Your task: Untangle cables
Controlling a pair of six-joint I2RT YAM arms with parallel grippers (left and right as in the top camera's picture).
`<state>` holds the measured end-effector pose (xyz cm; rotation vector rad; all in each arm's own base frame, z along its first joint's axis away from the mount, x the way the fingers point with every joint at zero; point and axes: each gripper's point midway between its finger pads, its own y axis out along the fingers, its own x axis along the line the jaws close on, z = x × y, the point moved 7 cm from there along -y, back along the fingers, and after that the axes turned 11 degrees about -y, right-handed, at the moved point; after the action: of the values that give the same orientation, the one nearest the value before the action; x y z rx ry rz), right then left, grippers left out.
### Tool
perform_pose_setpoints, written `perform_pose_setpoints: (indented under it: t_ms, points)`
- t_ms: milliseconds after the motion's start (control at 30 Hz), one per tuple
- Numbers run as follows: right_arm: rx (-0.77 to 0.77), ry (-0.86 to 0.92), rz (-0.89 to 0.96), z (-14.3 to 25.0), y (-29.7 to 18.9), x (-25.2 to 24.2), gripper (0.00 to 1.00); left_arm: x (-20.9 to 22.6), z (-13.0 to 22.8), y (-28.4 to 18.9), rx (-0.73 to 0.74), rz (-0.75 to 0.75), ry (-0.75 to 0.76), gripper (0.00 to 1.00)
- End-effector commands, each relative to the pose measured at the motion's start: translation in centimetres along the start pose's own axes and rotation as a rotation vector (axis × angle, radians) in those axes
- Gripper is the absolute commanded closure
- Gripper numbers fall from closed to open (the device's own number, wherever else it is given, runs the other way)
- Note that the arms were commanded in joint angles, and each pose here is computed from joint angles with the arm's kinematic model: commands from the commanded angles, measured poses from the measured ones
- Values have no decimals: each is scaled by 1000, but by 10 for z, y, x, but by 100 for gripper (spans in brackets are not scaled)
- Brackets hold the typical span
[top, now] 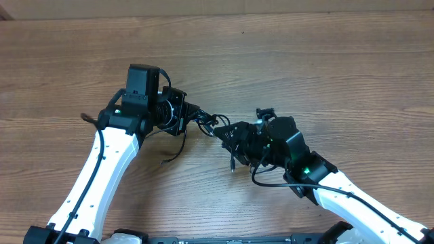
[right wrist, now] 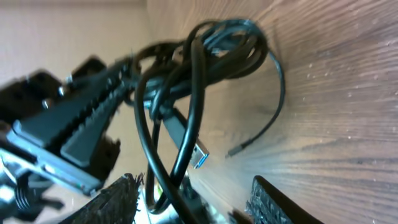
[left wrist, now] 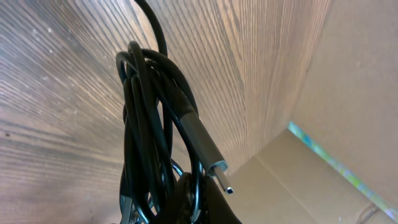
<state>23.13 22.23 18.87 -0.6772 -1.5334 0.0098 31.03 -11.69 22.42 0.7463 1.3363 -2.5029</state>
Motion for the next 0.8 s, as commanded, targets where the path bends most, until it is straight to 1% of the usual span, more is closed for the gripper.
perform_pose_setpoints:
  t_ms: [0, 67, 100, 133, 200, 267, 300, 333, 367, 467, 533, 567, 600, 633, 733, 767]
  points:
    - [-66, 52, 51, -5, 0, -4, 42, -7, -13, -4, -147, 33, 82, 96]
    - [-74, 30, 166, -3, -2, -23, 36, -9, -19, -5, -217, 42, 140, 96]
    - [-77, 0, 215, -2, -4, -31, 33, -11, -23, -6, -255, 47, 175, 96]
    - [-81, -60, 296, -1, -7, -43, 28, -12, -28, -7, -299, 48, 199, 96]
    - [-76, -76, 351, 1, -10, -51, 24, -11, -30, -8, -322, 45, 195, 96]
    - [-61, -80, 314, 2, -11, -44, 22, -11, -29, -8, -320, 47, 189, 96]
    - [-65, -90, 283, 1, -11, -37, 19, -11, -29, -8, -319, 48, 182, 96]
    - [-66, -101, 242, 0, -11, -30, 13, -11, -29, -8, -319, 49, 177, 96]
    - [-61, -113, 165, -1, -10, -17, 0, -11, -29, -8, -315, 49, 178, 96]
    - [-26, -192, -51, 0, -7, 19, 0, -11, -26, -6, -297, 45, 183, 96]
    - [-60, -228, -109, 0, -5, 32, 2, -10, -23, -5, -291, 43, 190, 96]
    - [-84, -227, -99, -1, -4, 31, 9, -10, -20, -4, -284, 41, 195, 96]
    - [-138, -167, -54, -5, 0, 25, 21, -8, -15, -1, -261, 35, 206, 96]
    - [-150, -120, -33, -6, 3, 20, 29, -8, -12, 0, -250, 34, 214, 96]
    - [-139, 28, 16, -7, 15, 4, 41, -7, -6, 2, -238, 30, 223, 96]
    - [-135, 52, 30, -7, 18, 0, 42, -7, -5, 3, -234, 29, 224, 96]
